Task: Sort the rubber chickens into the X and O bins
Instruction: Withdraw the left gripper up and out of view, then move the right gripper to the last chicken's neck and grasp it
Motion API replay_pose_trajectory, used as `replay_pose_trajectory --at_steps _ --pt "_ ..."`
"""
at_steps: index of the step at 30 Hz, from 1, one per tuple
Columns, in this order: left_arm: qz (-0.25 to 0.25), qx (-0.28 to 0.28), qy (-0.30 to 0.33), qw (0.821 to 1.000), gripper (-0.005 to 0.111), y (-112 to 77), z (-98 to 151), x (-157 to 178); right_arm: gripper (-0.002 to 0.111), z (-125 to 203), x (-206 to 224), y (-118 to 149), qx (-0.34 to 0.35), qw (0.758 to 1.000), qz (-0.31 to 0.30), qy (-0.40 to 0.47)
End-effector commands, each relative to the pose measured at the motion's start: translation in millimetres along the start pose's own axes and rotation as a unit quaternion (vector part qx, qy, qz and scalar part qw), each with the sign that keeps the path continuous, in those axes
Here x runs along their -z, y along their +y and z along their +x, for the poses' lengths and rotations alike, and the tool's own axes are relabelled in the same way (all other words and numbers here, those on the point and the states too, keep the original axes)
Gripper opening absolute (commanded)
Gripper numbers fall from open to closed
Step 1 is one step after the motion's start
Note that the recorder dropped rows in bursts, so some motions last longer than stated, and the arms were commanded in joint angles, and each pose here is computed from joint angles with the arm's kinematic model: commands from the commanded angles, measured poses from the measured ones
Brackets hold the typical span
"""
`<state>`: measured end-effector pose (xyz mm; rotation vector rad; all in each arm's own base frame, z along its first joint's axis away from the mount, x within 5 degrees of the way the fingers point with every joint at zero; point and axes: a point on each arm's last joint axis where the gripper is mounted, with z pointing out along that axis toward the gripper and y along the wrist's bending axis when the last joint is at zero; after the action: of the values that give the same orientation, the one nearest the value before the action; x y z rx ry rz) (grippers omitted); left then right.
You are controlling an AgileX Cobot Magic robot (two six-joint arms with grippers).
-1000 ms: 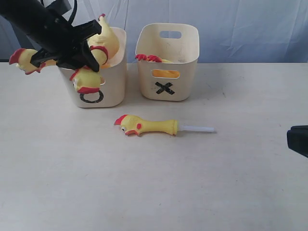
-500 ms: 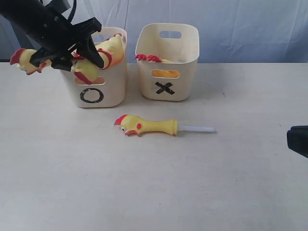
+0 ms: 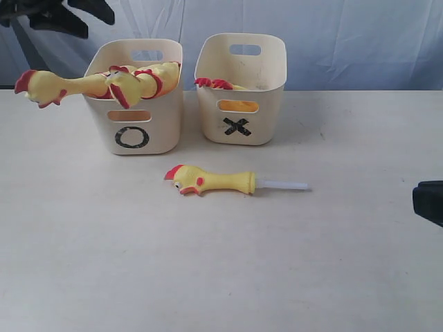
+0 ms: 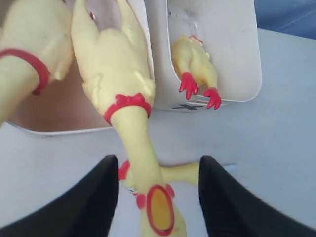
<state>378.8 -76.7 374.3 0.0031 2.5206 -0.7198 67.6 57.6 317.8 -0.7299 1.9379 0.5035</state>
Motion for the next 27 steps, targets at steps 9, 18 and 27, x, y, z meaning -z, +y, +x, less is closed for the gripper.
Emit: replay_pose_trajectory --at_steps 9,18,27 --pt "-0.121 -0.138 -0.116 0.976 0.0 -15.8 11.2 90.2 -0.001 -1.9 0.0 0.2 -0.001 1.0 -0.002 -0.005" --pt "-0.165 -0.169 -0.161 0.958 0.0 -13.8 67.1 132.2 -0.001 -10.5 -2.0 -7.4 -0.013 0.998 0.029 -0.047" --pt "-0.134 -0.181 -0.231 0.947 0.0 -1.5 165.9 148.1 -0.001 -19.8 -50.0 -37.4 -0.027 1.0 0.004 -0.008"
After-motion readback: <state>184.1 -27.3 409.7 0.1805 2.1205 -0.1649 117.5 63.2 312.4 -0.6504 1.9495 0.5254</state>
